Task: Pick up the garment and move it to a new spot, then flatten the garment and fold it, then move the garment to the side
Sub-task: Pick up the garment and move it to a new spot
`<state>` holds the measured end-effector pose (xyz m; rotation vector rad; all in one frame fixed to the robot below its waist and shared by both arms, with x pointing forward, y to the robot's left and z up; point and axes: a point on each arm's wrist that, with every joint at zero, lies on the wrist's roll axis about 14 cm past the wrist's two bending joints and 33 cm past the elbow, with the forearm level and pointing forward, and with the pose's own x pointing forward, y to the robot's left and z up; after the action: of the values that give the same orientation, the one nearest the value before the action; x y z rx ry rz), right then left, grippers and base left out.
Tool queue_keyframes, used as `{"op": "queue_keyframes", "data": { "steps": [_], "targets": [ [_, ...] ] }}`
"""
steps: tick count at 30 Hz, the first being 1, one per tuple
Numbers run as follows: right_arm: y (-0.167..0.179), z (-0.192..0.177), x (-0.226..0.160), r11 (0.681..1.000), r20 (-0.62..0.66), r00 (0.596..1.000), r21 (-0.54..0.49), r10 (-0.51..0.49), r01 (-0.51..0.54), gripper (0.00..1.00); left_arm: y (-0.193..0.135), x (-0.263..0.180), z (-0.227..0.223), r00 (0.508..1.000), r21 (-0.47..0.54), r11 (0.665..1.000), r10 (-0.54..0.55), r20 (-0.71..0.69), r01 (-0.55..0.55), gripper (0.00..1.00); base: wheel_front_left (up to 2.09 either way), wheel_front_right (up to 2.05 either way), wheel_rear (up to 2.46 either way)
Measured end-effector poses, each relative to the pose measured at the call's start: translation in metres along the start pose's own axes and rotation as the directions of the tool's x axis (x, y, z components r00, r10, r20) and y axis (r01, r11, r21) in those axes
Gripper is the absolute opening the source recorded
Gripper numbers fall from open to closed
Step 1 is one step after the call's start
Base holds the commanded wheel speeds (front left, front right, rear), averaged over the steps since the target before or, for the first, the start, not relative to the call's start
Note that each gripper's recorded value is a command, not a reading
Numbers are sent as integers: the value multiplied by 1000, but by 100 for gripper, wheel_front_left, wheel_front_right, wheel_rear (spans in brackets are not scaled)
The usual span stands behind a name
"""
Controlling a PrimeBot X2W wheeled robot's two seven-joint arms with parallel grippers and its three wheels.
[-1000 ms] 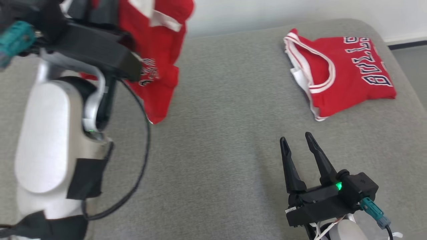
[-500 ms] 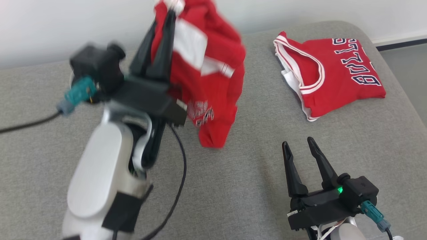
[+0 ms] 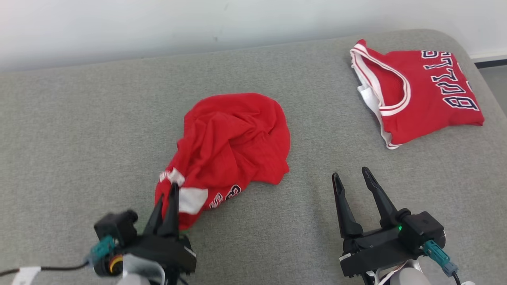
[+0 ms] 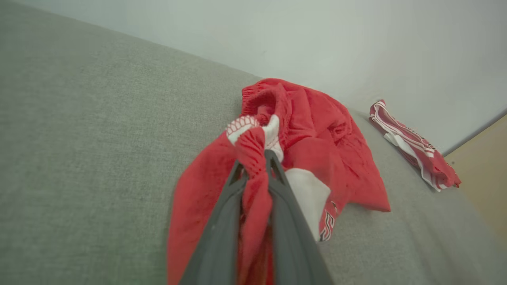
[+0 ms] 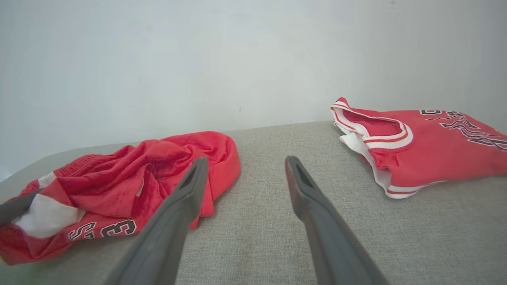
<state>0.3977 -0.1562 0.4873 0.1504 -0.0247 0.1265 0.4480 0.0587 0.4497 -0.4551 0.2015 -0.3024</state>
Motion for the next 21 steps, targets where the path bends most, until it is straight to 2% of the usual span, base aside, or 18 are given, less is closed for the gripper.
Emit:
{"op": "queue_keyframes", "data": {
  "steps": [6, 7, 8, 9, 17, 21],
  "targets": [
    [7, 1, 1, 1000, 4, 1000, 0, 20, -20, 100, 8, -14, -9, 999, 0, 999, 34, 9, -34, 0, 0, 0, 0],
    [8, 2, 0, 1000, 5, 1000, 0, 24, -24, 100, 9, -15, -7, 999, 8, 999, 40, 20, -40, 14, 0, 0, 0],
    [9, 1, -1, 1000, 4, 1000, 2, 26, -26, 100, 10, -16, -3, 999, 10, 999, 43, 34, -43, 86, 0, 0, 0],
    [10, 1, -3, 1000, 1, 1000, 1, 28, -28, 100, 10, -17, 2, 998, 10, 999, 47, 50, -48, 100, 0, 0, 0],
    [17, 4, -8, 999, 10, 999, 4, 43, -43, 100, 12, -29, 28, 989, 34, 998, 51, 138, -57, 100, 0, 0, 0],
    [21, 5, -11, 998, 15, 998, 7, 54, -54, 100, 21, -40, 38, 983, 78, 993, 70, 169, -85, 100, 0, 0, 0]
  ]
}}
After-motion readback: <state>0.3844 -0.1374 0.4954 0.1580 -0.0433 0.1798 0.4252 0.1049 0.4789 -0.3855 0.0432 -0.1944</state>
